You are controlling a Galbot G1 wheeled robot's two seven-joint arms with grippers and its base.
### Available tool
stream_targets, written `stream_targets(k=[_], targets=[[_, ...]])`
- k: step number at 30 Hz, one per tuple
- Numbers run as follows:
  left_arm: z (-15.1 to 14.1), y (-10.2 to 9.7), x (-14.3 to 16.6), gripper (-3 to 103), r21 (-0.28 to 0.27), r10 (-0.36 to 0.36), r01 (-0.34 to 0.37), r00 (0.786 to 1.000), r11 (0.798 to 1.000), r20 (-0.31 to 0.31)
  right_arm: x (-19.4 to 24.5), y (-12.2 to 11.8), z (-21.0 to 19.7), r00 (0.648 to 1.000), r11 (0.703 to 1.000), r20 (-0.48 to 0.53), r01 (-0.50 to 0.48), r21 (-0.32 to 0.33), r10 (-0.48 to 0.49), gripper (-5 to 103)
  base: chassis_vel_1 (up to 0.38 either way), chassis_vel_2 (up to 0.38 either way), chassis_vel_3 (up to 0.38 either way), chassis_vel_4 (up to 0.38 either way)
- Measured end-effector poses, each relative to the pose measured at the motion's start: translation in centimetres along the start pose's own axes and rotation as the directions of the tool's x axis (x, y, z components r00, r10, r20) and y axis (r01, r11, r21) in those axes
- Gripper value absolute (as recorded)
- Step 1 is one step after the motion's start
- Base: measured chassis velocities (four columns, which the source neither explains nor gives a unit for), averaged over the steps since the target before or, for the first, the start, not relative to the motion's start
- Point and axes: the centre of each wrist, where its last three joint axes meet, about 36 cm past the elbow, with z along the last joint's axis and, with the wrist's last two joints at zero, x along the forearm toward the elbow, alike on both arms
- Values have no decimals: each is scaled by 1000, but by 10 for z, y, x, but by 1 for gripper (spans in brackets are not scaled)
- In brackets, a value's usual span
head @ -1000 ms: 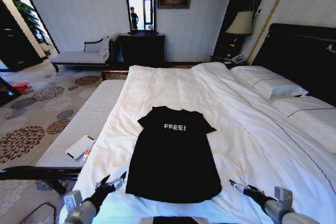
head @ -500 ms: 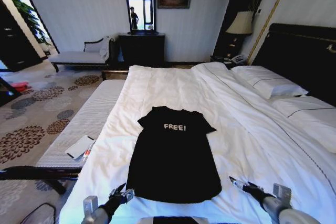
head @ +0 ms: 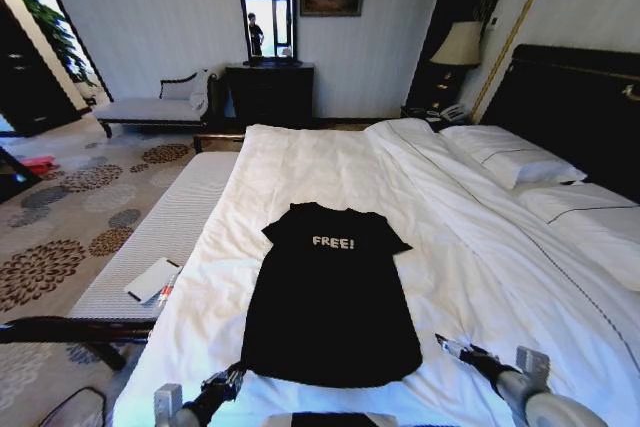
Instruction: Fold the clothes on the bed.
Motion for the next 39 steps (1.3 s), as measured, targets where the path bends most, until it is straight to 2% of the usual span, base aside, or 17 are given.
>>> stream_targets(k=[1, 4, 14, 24, 27, 29, 32, 33, 36, 39], targets=[[0, -1, 0, 3, 5, 0, 0, 1000, 1000, 3, 4, 3, 0, 1000, 1000, -11, 13, 0, -13, 100, 0, 0, 0, 0], [0, -1, -1, 0, 9, -1, 1, 1000, 1000, 5, 7, 4, 1, 999, 1000, -27, 17, 6, -17, 100, 0, 0, 0, 0], [-1, -2, -1, 0, 18, 0, 0, 1000, 1000, 16, 10, 6, 9, 997, 999, -81, 25, 31, -22, 100, 0, 0, 0, 0], [0, -2, -1, 0, 24, -5, 5, 1000, 1000, 15, 18, 25, 10, 993, 996, -87, 84, 26, -82, 100, 0, 0, 0, 0], [2, -1, 0, 0, 29, -7, 6, 1000, 1000, 14, 24, 30, 4, 990, 992, -70, 121, -27, -122, 100, 0, 0, 0, 0], [2, -1, 0, 0, 29, -7, 7, 1000, 1000, 14, 25, 30, 3, 989, 991, -67, 126, -38, -129, 100, 0, 0, 0, 0], [5, 0, 0, 0, 30, -11, 11, 1000, 999, 12, 36, 32, -10, 974, 962, -60, 204, -180, -218, 100, 0, 0, 0, 0], [5, 0, 0, 0, 30, -11, 11, 1000, 999, 12, 36, 32, -10, 974, 962, -60, 204, -180, -218, 100, 0, 0, 0, 0], [6, 1, 0, 0, 29, -13, 13, 1000, 999, 9, 39, 33, -13, 963, 942, -67, 240, -234, -261, 100, 0, 0, 0, 0], [7, 1, 1, 0, 30, -12, 12, 1000, 999, 7, 39, 32, -14, 961, 936, -61, 249, -249, -271, 100, 0, 0, 0, 0]])
